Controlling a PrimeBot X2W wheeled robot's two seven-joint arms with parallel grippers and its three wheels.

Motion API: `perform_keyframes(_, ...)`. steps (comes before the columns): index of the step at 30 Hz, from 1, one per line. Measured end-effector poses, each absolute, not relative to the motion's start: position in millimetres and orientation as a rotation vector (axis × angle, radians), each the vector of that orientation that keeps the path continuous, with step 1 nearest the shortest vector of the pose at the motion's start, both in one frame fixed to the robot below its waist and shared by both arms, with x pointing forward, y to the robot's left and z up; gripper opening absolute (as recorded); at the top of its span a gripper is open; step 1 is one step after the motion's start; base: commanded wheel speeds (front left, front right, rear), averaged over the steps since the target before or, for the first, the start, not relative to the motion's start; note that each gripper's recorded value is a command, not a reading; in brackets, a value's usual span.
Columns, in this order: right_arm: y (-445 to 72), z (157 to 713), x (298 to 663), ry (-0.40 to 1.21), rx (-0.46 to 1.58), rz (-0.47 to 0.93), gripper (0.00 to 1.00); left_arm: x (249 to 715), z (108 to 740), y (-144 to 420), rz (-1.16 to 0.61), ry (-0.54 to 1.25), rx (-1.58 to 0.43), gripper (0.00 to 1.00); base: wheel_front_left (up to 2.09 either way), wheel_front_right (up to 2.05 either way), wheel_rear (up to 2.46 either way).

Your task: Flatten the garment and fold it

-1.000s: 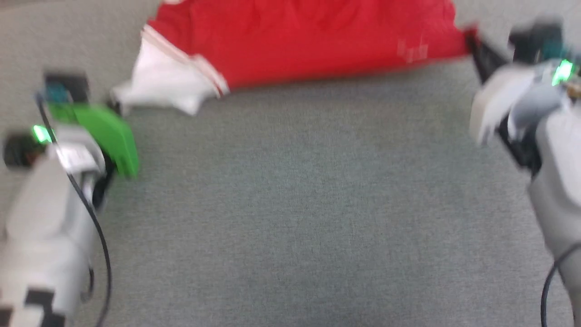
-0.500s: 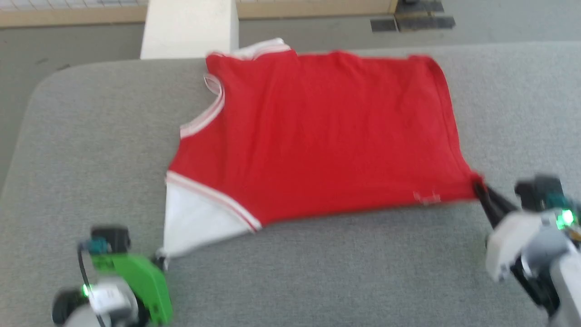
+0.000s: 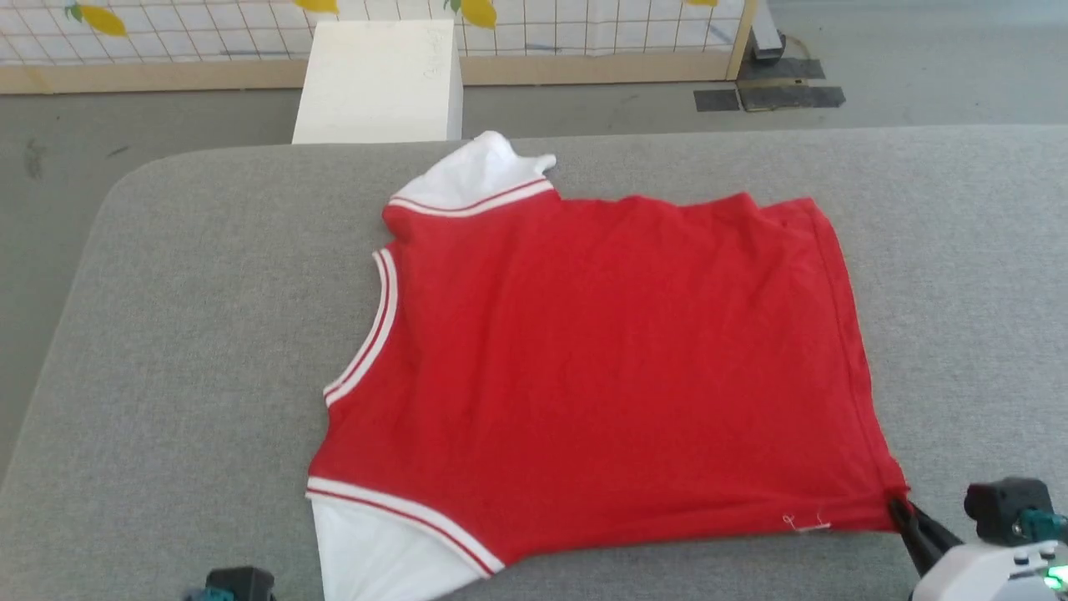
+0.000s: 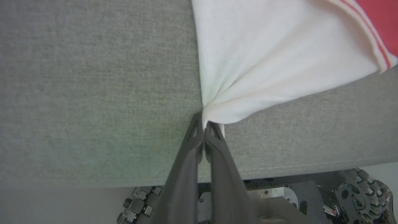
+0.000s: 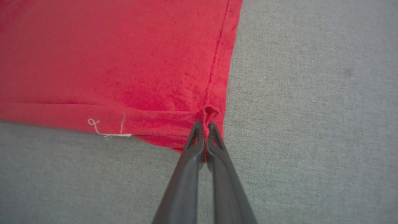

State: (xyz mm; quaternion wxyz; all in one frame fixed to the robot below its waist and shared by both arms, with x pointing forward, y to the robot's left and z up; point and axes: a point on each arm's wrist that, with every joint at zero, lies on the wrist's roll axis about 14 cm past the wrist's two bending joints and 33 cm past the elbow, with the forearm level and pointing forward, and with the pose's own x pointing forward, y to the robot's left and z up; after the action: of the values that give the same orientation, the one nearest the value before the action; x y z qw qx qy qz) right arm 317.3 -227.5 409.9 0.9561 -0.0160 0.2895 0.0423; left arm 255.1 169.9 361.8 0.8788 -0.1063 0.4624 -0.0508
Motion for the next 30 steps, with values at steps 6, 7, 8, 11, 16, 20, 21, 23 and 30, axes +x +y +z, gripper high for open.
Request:
perform_keyframes(6, -225, 416, 317, 0.519, 0.002, 0.059, 0.0, 276, 383, 164, -0.127, 0.738, -0.166, 0.0, 0.0, 0.0, 0.0)
perform_keyframes(7, -223, 419, 319, 0.492, 0.006, 0.061, 0.0, 286, 391, 163, -0.13, 0.67, -0.146, 0.0, 0.0, 0.0, 0.0)
perform_keyframes(8, -220, 422, 321, 0.463, 0.008, 0.065, 0.0, 297, 400, 162, -0.134, 0.599, -0.136, 0.0, 0.0, 0.0, 0.0)
perform_keyframes(11, -215, 430, 327, 0.39, 0.002, 0.075, 0.0, 328, 429, 155, -0.156, 0.414, -0.09, 0.0, 0.0, 0.0, 0.0)
perform_keyframes(16, -206, 446, 346, 0.296, -0.011, 0.104, 0.0, 367, 470, 137, -0.213, 0.191, -0.038, 0.0, 0.0, 0.0, 0.0)
perform_keyframes(20, -205, 459, 365, 0.25, -0.029, 0.116, 0.0, 392, 486, 128, -0.257, 0.117, -0.003, 0.0, 0.0, 0.0, 0.0)
perform_keyframes(21, -206, 461, 371, 0.245, -0.033, 0.117, 0.0, 399, 491, 127, -0.262, 0.1, 0.003, 0.0, 0.0, 0.0, 0.0)
perform_keyframes(23, -207, 462, 379, 0.243, -0.04, 0.117, 0.0, 414, 501, 125, -0.265, 0.062, 0.005, 0.0, 0.0, 0.0, 0.0)
perform_keyframes(30, -217, 446, 410, 0.33, -0.044, 0.09, 0.0, 465, 500, 131, -0.243, 0.073, 0.009, 0.0, 0.0, 0.0, 0.0)
